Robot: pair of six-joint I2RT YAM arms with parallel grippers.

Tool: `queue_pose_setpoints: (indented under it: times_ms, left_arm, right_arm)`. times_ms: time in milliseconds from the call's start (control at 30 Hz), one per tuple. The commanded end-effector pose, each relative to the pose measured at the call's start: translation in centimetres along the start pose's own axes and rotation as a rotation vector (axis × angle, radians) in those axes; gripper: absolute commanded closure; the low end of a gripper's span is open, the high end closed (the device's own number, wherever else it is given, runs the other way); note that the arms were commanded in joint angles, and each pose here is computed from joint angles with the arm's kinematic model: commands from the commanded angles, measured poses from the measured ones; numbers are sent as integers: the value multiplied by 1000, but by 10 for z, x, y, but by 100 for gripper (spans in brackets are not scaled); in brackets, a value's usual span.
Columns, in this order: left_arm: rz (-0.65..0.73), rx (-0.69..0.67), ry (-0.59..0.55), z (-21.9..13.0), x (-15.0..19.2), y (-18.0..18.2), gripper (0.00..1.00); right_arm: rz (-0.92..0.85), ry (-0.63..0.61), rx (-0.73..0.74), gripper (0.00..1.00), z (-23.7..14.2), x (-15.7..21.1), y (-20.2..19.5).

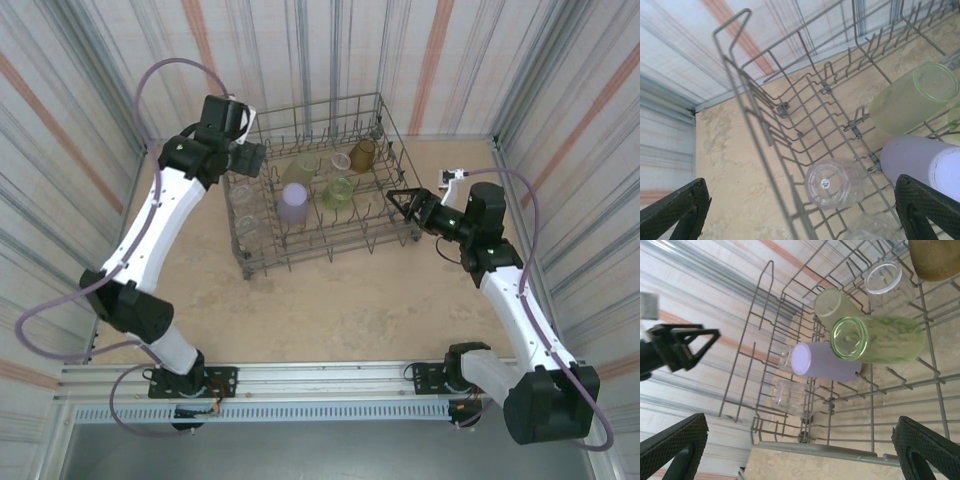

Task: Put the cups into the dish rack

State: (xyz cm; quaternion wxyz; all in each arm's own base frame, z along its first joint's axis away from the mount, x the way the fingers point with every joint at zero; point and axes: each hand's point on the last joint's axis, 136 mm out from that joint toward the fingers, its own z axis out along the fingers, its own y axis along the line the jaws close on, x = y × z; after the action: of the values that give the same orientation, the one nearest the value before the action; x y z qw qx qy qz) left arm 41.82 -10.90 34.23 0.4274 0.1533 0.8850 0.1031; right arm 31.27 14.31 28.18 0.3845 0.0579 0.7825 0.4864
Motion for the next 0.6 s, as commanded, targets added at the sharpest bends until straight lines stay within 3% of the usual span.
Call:
queue_pose_setpoints:
  times_ms: [0,567]
  left_arm:
    - [-62,-40,30,-28,19,14,1]
    - [-241,-168,194,-67,107,59,1]
  right_arm:
    - [-35,-10,16,1,-9,6,4]
    - [-61,-9,76,1,-31,23,2]
